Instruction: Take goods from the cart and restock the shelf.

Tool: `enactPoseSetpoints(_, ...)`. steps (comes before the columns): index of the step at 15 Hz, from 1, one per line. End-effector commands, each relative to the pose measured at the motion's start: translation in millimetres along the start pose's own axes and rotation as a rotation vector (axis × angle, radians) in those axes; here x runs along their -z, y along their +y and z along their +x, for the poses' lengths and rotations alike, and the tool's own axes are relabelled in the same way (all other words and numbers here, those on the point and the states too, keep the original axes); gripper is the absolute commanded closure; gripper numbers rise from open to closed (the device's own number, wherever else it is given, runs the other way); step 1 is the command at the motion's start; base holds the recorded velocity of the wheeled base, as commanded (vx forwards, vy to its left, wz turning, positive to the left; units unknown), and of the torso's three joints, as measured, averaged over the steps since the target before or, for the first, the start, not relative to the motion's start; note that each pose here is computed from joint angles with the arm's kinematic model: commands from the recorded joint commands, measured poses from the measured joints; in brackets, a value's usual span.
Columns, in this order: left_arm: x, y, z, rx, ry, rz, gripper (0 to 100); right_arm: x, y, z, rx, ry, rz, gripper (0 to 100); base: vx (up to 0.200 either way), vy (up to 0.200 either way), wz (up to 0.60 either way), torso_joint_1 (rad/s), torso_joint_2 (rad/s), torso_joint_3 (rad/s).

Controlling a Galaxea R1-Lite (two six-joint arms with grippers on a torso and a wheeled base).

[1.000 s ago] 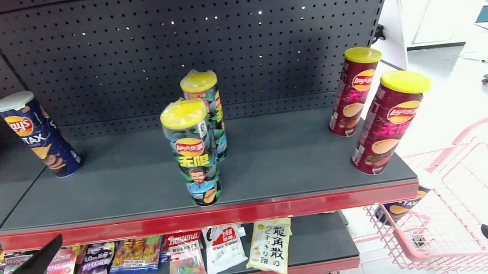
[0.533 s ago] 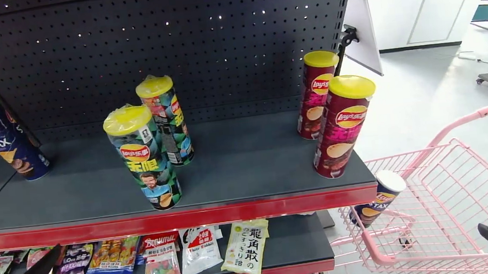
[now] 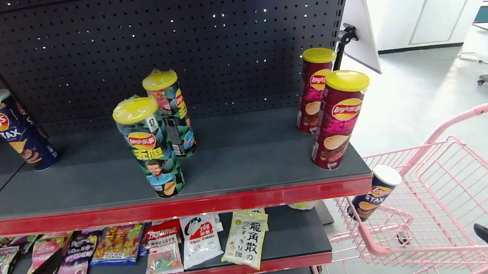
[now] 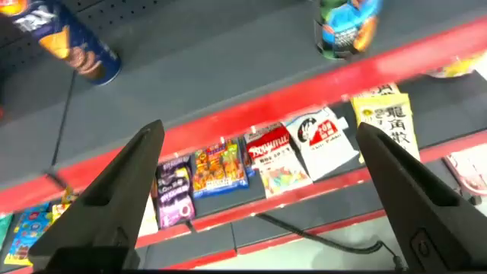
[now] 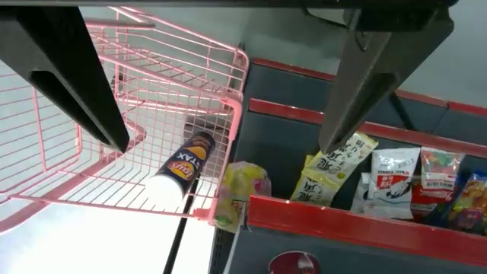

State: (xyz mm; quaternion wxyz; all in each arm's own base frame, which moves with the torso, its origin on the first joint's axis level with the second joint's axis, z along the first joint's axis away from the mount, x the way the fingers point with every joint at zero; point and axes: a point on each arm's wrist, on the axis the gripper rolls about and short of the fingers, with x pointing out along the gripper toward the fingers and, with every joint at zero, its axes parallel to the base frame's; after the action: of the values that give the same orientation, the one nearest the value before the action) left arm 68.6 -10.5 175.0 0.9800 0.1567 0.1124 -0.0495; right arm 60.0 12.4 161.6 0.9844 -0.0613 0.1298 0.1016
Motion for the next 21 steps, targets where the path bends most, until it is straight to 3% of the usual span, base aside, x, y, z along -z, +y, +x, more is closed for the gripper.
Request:
enactPoseSetpoints(1,2.6,-0.7,-0.6,0.001,0.004,0.001,0,-0.1,0.0,0.2,0.0,0.0,-0.001,0,0.0,0.0,0.0,0.0,0.0,0.0)
enactPoseSetpoints(4,4.3,-0.8,-4.7,0.004,-0.015,0.0,0,0.1,0.0,0.2,0.0,0.002,-0.001,0,0.0,0.0,0.0,0.0,0.0,0.0)
enactPoseSetpoints(8,18.4,-5.9,-18.5,0.103,-0.084,0.013,0,0.9,0.3,0.6,-0.004,0.006,-0.009,0,0.0,0.0,-0.6,0.004,0.0,0.007)
enactPoseSetpoints(15,17.9,-5.8,-19.2,0.106,-0.09,0.013,0,0.3,0.1,1.6,-0.003,0.008,-0.007,0,0.0,0.0,-0.6,0.006,0.0,-0.001)
enactPoseSetpoints(21,17.9,-7.3,-20.9,0.178,-0.119,0.015,0,-0.3,-2.2,7.2,0.032,0.039,0.0,0,0.0,0.0,0.0,-0.005,0.01,0.008)
